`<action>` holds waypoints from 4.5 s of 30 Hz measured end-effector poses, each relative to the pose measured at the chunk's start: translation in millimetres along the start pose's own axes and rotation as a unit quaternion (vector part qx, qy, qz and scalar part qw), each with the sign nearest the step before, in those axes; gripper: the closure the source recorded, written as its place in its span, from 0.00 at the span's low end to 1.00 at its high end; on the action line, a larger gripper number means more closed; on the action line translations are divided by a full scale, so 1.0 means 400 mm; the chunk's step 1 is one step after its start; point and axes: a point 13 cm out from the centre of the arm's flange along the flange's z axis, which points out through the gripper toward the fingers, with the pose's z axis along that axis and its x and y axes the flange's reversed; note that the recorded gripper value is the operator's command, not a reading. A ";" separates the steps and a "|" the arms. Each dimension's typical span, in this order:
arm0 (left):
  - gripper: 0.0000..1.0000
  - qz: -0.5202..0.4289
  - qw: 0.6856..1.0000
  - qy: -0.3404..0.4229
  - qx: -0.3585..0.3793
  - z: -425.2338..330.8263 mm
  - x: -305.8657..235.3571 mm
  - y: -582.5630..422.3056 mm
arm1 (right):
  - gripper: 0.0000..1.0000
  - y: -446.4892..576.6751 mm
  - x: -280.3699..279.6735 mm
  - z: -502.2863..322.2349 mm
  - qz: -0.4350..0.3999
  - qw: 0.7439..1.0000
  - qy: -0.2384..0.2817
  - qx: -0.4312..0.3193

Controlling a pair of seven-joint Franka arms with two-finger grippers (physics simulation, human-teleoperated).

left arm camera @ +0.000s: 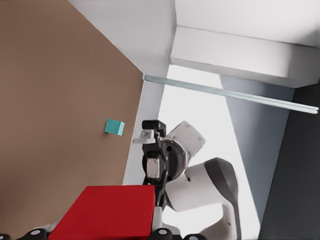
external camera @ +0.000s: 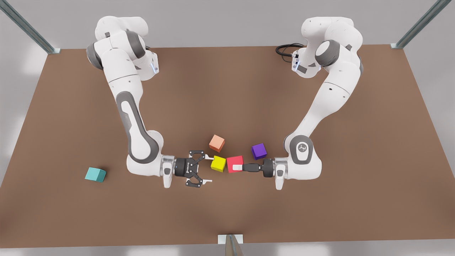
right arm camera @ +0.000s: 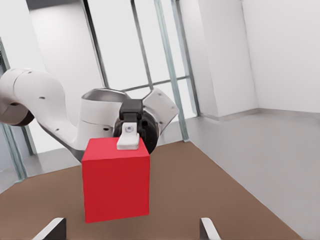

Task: Pick up red wooden cube and pass to hand red wooden cube and place in blue wooden cube

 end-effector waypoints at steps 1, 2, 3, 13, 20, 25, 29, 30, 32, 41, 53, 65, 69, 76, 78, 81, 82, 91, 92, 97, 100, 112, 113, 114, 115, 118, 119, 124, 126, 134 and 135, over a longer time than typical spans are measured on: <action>0.34 0.005 1.000 0.000 0.000 0.000 0.000 0.000 | 0.01 0.004 0.002 0.007 -0.006 1.000 0.001 0.000; 0.34 0.009 1.000 0.001 0.001 0.000 0.001 0.000 | 0.01 0.006 0.007 0.011 -0.010 1.000 0.002 0.000; 0.34 0.013 1.000 0.001 0.001 0.000 0.001 -0.001 | 0.01 0.011 0.012 0.018 -0.014 1.000 0.002 -0.001; 0.34 0.042 0.999 0.007 0.003 0.004 0.009 -0.003 | 0.01 0.070 0.010 0.092 -0.046 0.999 -0.010 -0.018; 0.34 0.054 0.998 0.009 0.004 0.007 0.011 -0.001 | 0.01 0.089 -0.008 0.120 -0.068 0.997 -0.016 -0.023; 0.34 0.061 0.998 0.009 0.005 0.006 0.011 -0.002 | 0.01 0.091 -0.006 0.128 -0.077 0.997 -0.015 -0.021; 0.33 0.063 0.998 0.010 0.005 0.001 0.012 0.002 | 0.01 0.077 0.003 0.130 -0.083 0.996 -0.014 -0.016; 0.33 0.064 0.998 0.010 0.005 0.002 0.012 0.003 | 0.01 0.073 0.008 0.133 -0.084 0.996 -0.014 -0.015; 0.33 0.066 0.998 0.011 0.005 0.003 0.013 0.003 | 0.01 0.070 0.013 0.138 -0.086 0.996 -0.013 -0.014; 0.33 0.071 0.997 0.012 0.005 0.005 0.015 0.004 | 0.01 0.093 0.016 0.175 -0.089 0.996 -0.015 -0.018; 0.33 0.074 0.997 0.013 0.004 0.006 0.017 0.012 | 0.01 0.119 0.025 0.254 -0.094 0.995 -0.017 -0.021; 0.33 0.074 0.997 0.013 0.003 0.004 0.018 0.022 | 0.42 0.111 0.021 0.270 -0.096 0.995 -0.012 -0.013; 0.31 0.074 0.997 0.014 0.004 0.005 0.018 0.023 | 0.41 0.107 0.023 0.266 -0.094 0.995 -0.012 -0.010; 0.00 0.078 0.997 0.014 0.008 0.006 0.020 0.019 | 0.41 0.102 0.019 0.261 -0.093 0.996 -0.012 -0.008; 0.00 0.078 0.997 0.013 0.008 -0.007 0.015 0.020 | 0.41 0.091 0.020 0.248 -0.092 0.996 -0.012 -0.005; 0.00 0.078 0.997 0.009 0.012 -0.055 -0.003 0.018 | 0.41 0.046 0.026 0.191 -0.088 0.996 -0.010 0.009; 0.00 0.076 0.997 0.006 0.014 -0.085 -0.013 0.019 | 0.41 0.027 0.025 0.167 -0.087 0.996 -0.011 0.014; 0.00 0.234 0.890 0.118 -0.373 -0.509 0.091 -0.027 | 0.41 -0.133 0.082 -0.408 -0.111 0.988 0.098 0.033; 0.00 0.223 0.860 0.135 -0.440 -0.579 0.111 0.001 | 0.41 -0.120 0.114 -0.484 -0.112 0.983 0.141 0.019; 0.00 0.102 0.720 0.138 -0.673 -0.901 0.315 -0.007 | 0.40 -0.053 0.251 -0.840 -0.088 0.902 0.422 -0.031; 0.00 0.074 0.712 0.082 -0.694 -1.013 0.413 -0.108 | 0.40 -0.055 0.338 -1.067 -0.038 0.822 0.568 -0.012; 0.00 0.012 0.739 0.087 -0.668 -1.006 0.435 -0.052 | 0.40 -0.123 0.491 -1.428 0.105 0.700 0.681 0.187; 0.00 0.009 0.740 0.087 -0.667 -1.007 0.436 -0.051 | 0.40 -0.127 0.501 -1.426 0.112 0.701 0.676 0.200; 0.00 0.007 0.740 0.087 -0.667 -1.006 0.436 -0.048 | 0.40 -0.130 0.509 -1.428 0.119 0.701 0.671 0.212; 0.00 0.005 0.740 0.087 -0.667 -1.007 0.437 -0.046 | 0.40 -0.133 0.515 -1.428 0.126 0.700 0.666 0.224; 0.00 -0.002 0.741 0.087 -0.666 -1.009 0.435 -0.036 | 0.39 -0.132 0.544 -1.431 0.147 0.697 0.656 0.250; 0.00 -0.004 0.740 0.087 -0.667 -1.009 0.435 -0.035 | 0.39 -0.130 0.555 -1.433 0.154 0.696 0.653 0.257; 0.00 -0.010 0.741 0.079 -0.667 -1.023 0.429 -0.037 | 0.39 -0.124 0.599 -1.436 0.181 0.690 0.640 0.286; 0.00 -0.011 0.741 0.078 -0.667 -1.021 0.428 -0.038 | 0.39 -0.125 0.619 -1.447 0.192 0.687 0.635 0.297; 0.00 -0.021 0.742 0.079 -0.665 -1.019 0.438 -0.037 | 0.00 -0.140 0.621 -1.459 0.212 0.678 0.620 0.334; 0.00 -0.022 0.742 0.080 -0.665 -1.018 0.439 -0.037 | 0.00 -0.141 0.618 -1.458 0.213 0.677 0.618 0.337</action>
